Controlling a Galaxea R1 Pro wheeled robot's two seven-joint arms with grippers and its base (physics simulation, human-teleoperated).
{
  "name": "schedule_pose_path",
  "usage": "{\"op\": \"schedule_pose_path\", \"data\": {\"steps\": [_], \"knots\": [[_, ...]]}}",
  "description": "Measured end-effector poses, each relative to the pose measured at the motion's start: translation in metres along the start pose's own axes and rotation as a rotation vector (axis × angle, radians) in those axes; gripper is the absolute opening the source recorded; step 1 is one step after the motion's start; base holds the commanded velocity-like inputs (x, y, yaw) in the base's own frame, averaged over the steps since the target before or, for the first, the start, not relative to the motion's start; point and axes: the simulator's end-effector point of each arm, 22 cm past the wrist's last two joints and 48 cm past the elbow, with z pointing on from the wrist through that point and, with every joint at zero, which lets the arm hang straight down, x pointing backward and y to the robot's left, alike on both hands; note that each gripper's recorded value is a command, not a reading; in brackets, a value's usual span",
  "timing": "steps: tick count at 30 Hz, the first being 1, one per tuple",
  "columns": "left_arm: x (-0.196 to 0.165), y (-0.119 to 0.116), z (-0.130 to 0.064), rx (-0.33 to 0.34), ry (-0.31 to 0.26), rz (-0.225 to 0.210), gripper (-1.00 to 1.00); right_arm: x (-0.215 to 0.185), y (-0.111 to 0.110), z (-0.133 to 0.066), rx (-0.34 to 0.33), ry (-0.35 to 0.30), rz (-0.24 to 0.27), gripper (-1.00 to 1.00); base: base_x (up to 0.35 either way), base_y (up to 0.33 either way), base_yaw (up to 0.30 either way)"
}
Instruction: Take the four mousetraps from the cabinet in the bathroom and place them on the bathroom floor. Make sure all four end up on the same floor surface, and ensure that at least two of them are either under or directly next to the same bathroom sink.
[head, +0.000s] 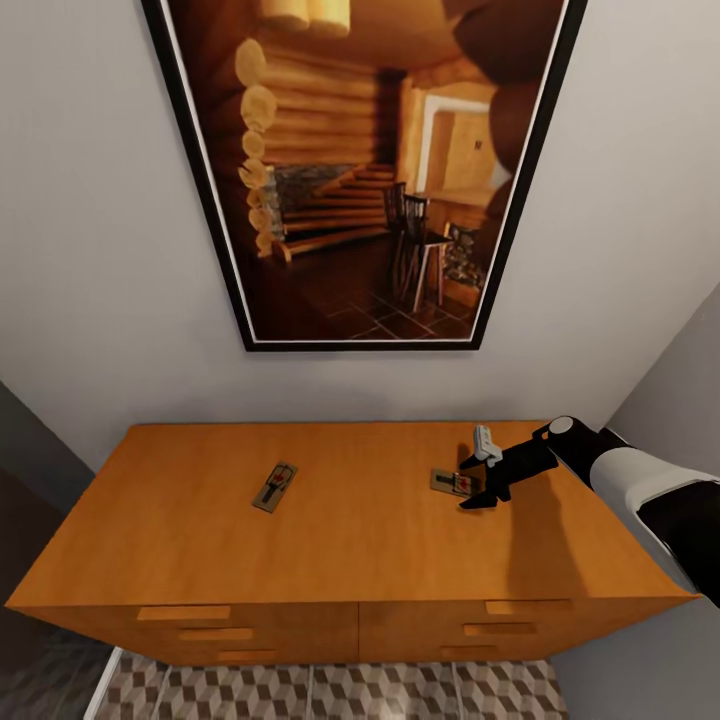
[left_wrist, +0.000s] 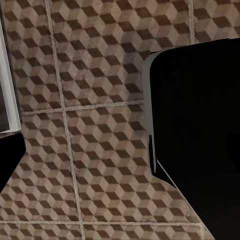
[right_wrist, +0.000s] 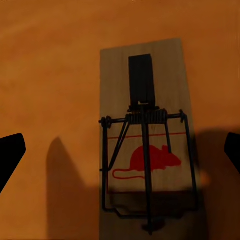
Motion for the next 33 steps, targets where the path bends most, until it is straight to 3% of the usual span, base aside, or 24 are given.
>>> {"op": "schedule_pose_path", "data": {"steps": [33], "knots": [[0.0048,-0.0003,-0.0015,0.001,0.013,0.001,1.00,-0.0056,-0.0030,0.0040,0.004,-0.044,0.024,1.00,0.000,0.000,0.000]]}}
